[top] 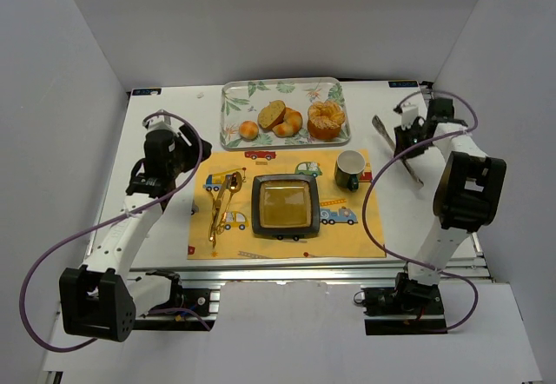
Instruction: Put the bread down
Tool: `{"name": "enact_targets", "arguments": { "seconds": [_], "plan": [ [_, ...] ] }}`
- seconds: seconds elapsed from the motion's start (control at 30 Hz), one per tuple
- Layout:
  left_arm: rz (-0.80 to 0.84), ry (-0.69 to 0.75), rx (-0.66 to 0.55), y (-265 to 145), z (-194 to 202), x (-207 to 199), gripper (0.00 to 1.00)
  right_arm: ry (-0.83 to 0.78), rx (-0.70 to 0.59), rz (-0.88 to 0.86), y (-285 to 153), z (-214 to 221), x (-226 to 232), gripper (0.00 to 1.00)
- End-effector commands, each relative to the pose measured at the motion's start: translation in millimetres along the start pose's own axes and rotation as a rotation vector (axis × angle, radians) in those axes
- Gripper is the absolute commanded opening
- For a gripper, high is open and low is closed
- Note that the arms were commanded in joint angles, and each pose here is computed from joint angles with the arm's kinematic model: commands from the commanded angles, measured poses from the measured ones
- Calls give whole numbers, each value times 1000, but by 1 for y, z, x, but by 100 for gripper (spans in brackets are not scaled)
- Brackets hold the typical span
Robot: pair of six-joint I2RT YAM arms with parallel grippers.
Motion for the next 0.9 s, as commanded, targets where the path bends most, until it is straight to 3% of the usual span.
{"name": "enact_targets", "arguments": {
  "seconds": [0.0,0.17,0.4,0.87],
  "plan": [
    [42,18,-41,-9,-18,-14,74,-249,-286,11,-68,-94,13,27],
    [44,19,-56,-13,-23,-15,75,-397,-427,-45,-92,-180,61,38],
    [60,-3,-82,-23,-22,-14,75,-520,-498,-171,-89,-235,123,46],
    [14,-3,-116,-48,-18,-4,75,-794,-396,-246,-36,-243,191,47]
  ]
}}
Point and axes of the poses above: each gripper's point midway between its finger pads, its own y axis out along the fingers, its own x axis along the line the jaws close on, z = x × y, the point moved 10 cm from there along -y, back along the fingers, and after that the axes turned 10 degrees about -y, right-handed, at the moved point
